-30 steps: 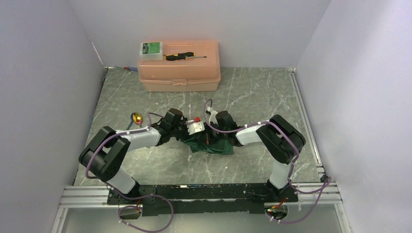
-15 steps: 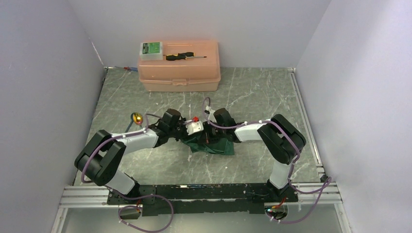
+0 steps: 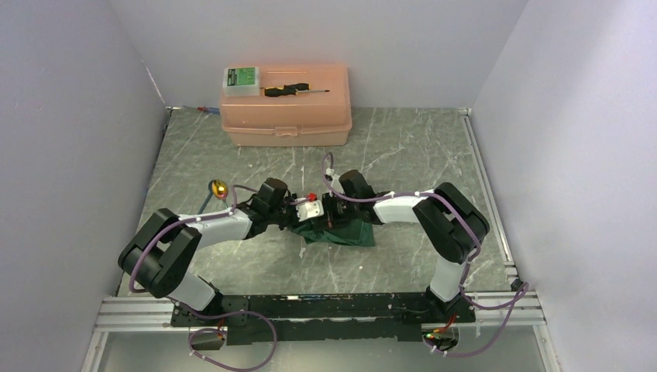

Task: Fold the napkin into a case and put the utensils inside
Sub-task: Pick up the top corner of the smaller rectangle folded napkin from the center of the board.

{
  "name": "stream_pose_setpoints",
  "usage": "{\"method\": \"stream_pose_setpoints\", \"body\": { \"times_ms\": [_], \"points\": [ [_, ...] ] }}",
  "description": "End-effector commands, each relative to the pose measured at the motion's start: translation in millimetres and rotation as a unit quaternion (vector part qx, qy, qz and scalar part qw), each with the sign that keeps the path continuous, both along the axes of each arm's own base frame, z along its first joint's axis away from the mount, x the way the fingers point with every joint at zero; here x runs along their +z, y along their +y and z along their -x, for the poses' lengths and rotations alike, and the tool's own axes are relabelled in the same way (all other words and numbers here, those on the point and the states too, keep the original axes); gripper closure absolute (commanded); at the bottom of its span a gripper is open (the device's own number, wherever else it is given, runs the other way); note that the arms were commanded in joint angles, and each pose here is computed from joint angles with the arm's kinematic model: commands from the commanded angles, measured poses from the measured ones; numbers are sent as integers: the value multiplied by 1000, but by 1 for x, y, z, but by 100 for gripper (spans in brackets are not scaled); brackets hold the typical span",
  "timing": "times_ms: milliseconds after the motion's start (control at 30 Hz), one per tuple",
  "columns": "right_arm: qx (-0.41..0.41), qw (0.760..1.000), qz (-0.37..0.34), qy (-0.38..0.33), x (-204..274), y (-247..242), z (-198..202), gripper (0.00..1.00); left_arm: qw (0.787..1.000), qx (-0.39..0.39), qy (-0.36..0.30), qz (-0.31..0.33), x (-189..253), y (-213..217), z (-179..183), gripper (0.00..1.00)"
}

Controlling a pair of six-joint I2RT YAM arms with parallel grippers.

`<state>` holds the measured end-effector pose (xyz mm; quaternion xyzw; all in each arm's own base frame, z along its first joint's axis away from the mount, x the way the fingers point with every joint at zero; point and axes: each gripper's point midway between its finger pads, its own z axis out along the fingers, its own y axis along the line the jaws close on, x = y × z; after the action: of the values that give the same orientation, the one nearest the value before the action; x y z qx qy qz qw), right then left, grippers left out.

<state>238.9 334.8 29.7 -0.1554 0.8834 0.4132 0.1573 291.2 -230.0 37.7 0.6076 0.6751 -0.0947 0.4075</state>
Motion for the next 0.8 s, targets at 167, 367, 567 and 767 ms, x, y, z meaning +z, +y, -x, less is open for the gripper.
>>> {"method": "stream_pose_setpoints", "body": {
  "times_ms": [167,367,567,767],
  "points": [
    [2,994,-105,-39,51,22,-16,100,999,-14,-31,23,19,-8,-3,97],
    [-44,993,-102,-30,34,11,-27,100,999,-16,-31,22,18,-7,-2,97],
    [-65,996,-53,-9,1,-1,-26,100,999,-14,-34,24,21,-9,-4,97],
    [-70,998,-3,10,-19,-15,-17,100,999,7,-36,38,31,-11,-12,97]
  ]
}}
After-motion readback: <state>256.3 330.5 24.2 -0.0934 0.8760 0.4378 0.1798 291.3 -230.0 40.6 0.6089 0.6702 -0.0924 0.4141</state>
